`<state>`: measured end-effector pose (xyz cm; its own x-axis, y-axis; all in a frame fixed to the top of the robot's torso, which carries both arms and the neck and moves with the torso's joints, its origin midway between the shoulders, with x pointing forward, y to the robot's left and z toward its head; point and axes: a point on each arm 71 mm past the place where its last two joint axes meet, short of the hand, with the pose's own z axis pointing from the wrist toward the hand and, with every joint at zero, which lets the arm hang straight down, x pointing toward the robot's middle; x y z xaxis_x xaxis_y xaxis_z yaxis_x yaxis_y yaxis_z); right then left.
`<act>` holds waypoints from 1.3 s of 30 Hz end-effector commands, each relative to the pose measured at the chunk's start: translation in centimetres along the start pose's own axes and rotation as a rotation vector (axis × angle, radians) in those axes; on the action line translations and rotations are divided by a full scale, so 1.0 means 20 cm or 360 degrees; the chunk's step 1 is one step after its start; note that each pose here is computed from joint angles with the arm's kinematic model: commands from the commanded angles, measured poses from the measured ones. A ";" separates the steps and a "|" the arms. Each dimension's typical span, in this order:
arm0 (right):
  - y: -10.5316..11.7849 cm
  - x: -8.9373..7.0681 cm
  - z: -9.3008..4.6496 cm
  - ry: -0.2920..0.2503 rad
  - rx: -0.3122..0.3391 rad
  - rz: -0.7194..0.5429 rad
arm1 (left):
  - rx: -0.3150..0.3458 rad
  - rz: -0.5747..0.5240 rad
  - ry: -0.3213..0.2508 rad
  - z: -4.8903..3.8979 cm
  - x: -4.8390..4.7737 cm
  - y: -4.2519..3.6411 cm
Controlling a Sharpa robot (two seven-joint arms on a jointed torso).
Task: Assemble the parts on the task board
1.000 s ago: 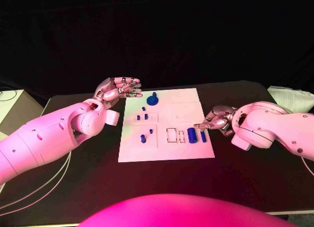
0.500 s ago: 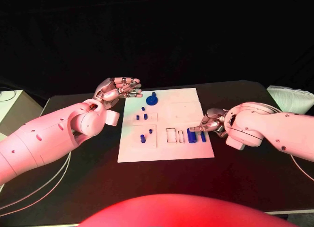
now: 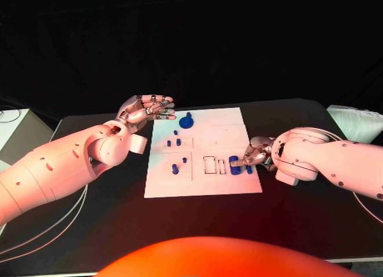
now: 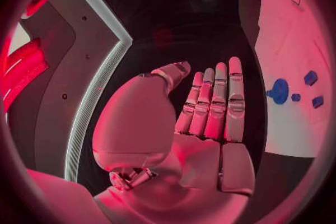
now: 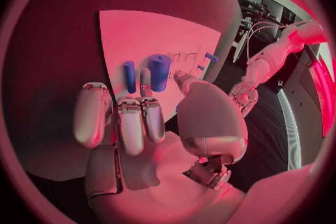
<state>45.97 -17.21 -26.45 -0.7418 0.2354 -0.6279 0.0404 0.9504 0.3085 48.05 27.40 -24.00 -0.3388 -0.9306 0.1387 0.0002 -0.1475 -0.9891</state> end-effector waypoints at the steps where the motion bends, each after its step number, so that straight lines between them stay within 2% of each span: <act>1: 0.00 0.01 0.01 -0.0008 0.0016 -0.0078 | 0.0002 -0.0021 0.0044 0.001 0.016 0.000; 14: 0.00 0.03 0.07 -0.0029 0.0040 -0.0126 | -0.0007 -0.0021 0.0048 -0.002 0.010 0.000; 26: 0.03 0.06 0.09 -0.0036 0.0024 -0.0129 | -0.0012 -0.0023 0.0051 -0.002 0.011 0.001; 39: 0.03 0.08 0.07 -0.0030 -0.0003 0.0028 | -0.0025 -0.0023 0.0053 -0.002 0.009 0.005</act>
<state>46.05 -15.67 -27.70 -0.7207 0.2227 -0.6565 0.0112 0.9506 0.3102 48.00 27.42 -24.10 -0.3517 -0.9252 0.1426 -0.0173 -0.1458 -0.9892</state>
